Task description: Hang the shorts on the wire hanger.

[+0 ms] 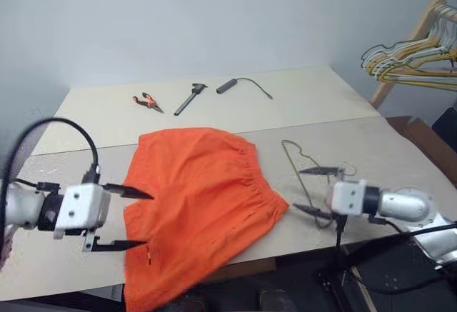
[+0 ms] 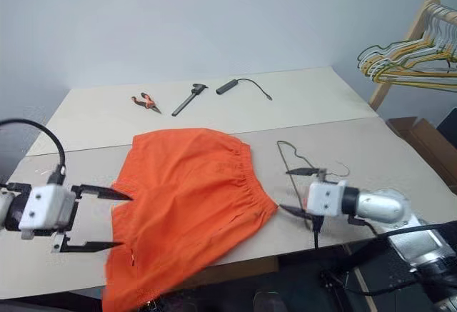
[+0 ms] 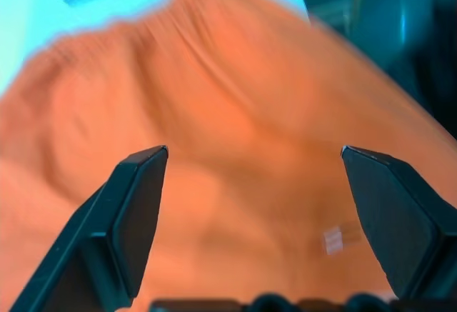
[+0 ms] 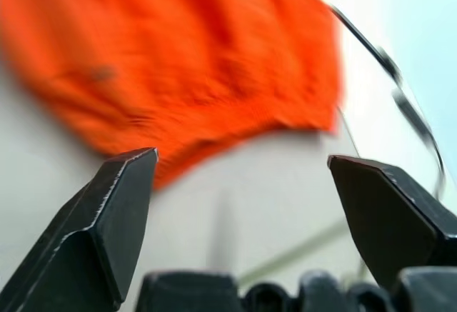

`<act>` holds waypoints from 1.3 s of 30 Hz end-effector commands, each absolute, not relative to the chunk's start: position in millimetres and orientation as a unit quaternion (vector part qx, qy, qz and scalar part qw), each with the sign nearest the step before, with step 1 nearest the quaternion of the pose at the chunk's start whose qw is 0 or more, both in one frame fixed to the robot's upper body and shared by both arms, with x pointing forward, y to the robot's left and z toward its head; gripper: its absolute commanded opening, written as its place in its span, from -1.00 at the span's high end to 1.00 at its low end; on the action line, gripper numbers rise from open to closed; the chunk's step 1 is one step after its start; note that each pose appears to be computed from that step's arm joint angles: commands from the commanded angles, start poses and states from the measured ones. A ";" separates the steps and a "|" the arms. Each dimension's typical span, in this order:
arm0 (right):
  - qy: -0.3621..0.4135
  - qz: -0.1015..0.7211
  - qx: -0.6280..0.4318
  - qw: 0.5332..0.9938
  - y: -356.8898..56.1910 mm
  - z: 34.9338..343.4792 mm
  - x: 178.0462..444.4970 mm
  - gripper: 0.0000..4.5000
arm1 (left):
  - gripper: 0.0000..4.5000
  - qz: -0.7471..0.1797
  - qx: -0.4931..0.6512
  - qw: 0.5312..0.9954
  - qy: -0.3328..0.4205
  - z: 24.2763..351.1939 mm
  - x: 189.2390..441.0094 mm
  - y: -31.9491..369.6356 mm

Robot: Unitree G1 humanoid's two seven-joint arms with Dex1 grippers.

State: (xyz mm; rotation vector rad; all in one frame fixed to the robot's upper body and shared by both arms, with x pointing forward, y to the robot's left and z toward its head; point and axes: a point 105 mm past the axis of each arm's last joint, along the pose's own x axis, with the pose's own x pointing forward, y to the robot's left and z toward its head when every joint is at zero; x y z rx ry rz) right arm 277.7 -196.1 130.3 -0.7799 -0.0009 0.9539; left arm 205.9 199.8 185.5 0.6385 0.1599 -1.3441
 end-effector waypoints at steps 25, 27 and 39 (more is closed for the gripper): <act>0.401 0.188 -0.154 0.883 -254.5 67.1 288.0 0.47 | -0.89 -0.631 0.202 0.749 0.024 201.6 222.7 166.8; 0.403 0.184 -0.153 0.883 -255.0 67.9 288.6 0.78 | -0.89 -0.630 0.202 0.750 0.024 201.7 223.2 167.5; 0.272 0.081 -0.195 0.939 -260.5 123.4 332.2 0.99 | -0.89 -0.587 0.191 0.786 0.004 218.6 244.4 168.6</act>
